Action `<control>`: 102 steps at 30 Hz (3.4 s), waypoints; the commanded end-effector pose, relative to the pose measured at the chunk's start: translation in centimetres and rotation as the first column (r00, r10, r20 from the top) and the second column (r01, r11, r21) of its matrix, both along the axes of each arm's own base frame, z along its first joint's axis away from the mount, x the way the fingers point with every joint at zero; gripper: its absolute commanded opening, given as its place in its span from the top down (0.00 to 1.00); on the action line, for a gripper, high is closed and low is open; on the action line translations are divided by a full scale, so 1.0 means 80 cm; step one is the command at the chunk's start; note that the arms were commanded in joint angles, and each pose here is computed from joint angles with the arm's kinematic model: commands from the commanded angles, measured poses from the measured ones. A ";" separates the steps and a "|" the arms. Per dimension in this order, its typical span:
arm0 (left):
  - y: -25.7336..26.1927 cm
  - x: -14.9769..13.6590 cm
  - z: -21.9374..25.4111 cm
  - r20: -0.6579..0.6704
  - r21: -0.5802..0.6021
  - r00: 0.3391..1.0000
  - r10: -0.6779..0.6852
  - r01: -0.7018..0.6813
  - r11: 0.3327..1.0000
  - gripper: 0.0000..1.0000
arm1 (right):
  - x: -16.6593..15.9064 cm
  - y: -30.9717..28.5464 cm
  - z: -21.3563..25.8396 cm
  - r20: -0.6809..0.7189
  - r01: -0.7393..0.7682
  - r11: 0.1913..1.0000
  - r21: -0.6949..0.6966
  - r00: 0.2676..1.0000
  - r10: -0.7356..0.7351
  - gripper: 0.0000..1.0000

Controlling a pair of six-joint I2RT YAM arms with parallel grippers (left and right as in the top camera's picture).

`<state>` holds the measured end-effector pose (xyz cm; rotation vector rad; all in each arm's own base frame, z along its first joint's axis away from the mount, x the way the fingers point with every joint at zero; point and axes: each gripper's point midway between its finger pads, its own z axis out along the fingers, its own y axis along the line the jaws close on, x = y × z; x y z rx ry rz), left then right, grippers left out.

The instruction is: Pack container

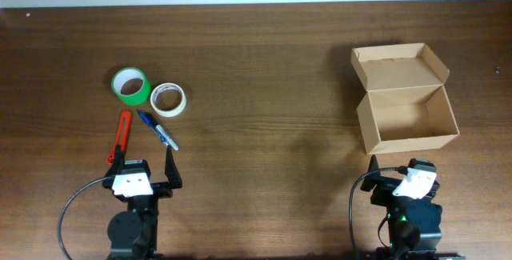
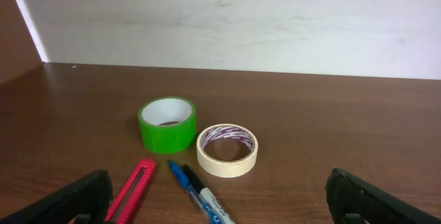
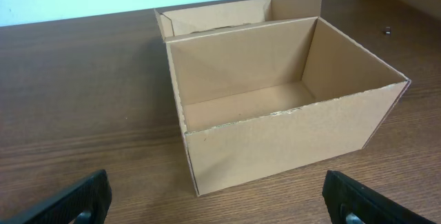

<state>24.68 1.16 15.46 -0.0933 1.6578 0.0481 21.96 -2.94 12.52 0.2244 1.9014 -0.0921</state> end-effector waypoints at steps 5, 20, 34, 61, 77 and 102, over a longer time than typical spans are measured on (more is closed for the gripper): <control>0.002 -0.001 0.000 0.001 0.015 1.000 0.007 -0.007 1.000 0.00 | 0.000 -0.003 -0.002 0.001 0.011 1.000 -0.007 1.000 -0.011 0.01; 0.002 -0.001 0.000 0.000 0.015 1.000 0.007 -0.007 1.000 0.00 | 0.000 -0.003 -0.002 0.001 0.011 1.000 -0.006 1.000 -0.011 0.01; 0.002 -0.001 0.000 0.000 0.015 1.000 0.007 -0.007 1.000 0.00 | 0.000 -0.003 -0.002 0.001 0.011 1.000 -0.006 1.000 -0.011 0.01; 0.003 -0.001 0.011 0.017 0.015 1.000 0.011 -0.011 1.000 0.00 | 0.006 -0.003 0.019 0.074 0.014 1.000 -0.006 0.997 -0.013 0.01; 0.096 0.098 0.198 -0.209 0.149 0.961 0.179 -0.150 0.977 0.01 | 0.051 -0.062 0.161 -0.018 0.151 0.983 -0.107 0.988 -0.154 0.01; 0.242 0.231 0.152 -0.651 -0.020 0.742 0.157 -0.224 0.974 0.01 | 0.162 -0.207 0.180 -0.531 0.306 0.902 0.305 0.841 -0.106 0.01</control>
